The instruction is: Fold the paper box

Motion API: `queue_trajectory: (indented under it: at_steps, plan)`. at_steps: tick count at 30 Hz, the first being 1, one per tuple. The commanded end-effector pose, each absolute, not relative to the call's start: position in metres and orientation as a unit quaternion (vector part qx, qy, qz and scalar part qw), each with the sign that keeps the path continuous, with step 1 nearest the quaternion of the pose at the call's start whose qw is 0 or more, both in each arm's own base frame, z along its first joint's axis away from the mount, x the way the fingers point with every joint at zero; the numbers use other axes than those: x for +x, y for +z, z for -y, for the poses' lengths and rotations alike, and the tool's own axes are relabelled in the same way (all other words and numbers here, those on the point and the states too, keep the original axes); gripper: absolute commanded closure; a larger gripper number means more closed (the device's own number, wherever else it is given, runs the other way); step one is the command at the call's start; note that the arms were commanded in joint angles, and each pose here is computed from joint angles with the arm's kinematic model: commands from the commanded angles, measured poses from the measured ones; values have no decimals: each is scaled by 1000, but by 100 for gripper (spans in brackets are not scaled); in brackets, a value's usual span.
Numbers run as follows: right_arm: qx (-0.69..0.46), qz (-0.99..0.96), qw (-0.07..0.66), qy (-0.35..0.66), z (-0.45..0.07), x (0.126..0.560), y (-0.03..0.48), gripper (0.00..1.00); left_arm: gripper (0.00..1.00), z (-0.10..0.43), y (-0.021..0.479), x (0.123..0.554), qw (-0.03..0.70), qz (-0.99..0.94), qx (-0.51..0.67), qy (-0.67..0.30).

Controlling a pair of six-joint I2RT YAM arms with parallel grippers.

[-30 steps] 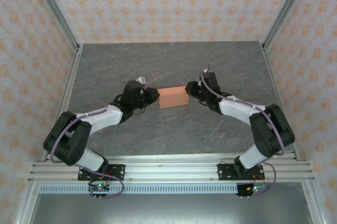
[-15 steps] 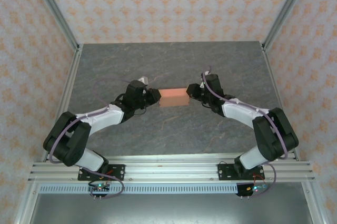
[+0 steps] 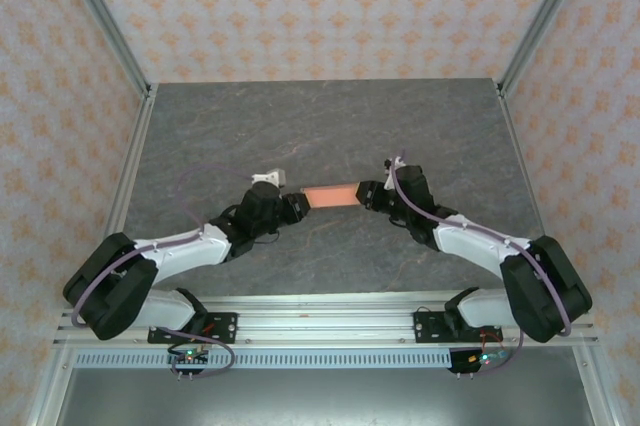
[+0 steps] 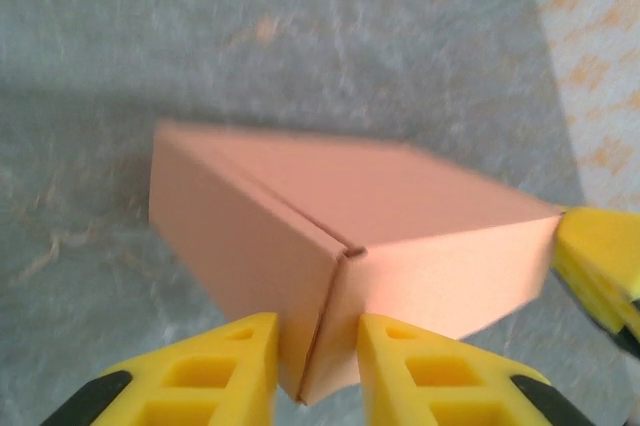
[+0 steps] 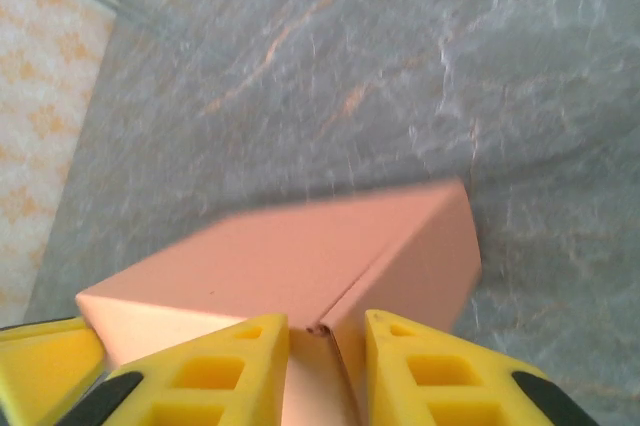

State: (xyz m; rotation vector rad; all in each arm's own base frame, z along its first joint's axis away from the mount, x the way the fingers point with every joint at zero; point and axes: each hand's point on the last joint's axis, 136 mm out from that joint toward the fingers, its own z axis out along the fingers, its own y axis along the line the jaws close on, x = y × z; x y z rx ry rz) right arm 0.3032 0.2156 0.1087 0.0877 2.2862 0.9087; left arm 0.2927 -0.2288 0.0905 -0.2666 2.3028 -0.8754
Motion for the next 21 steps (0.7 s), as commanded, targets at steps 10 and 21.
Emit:
queue_trajectory:
  at_steps: [10,21]
  plan:
    - [-4,-928,251,277,-205,267,84,65,63,206,82,258,302,-917,-50,-255]
    - [-1,-937,210,279,-237,307,68,50,42,204,69,297,261,-921,-95,-274]
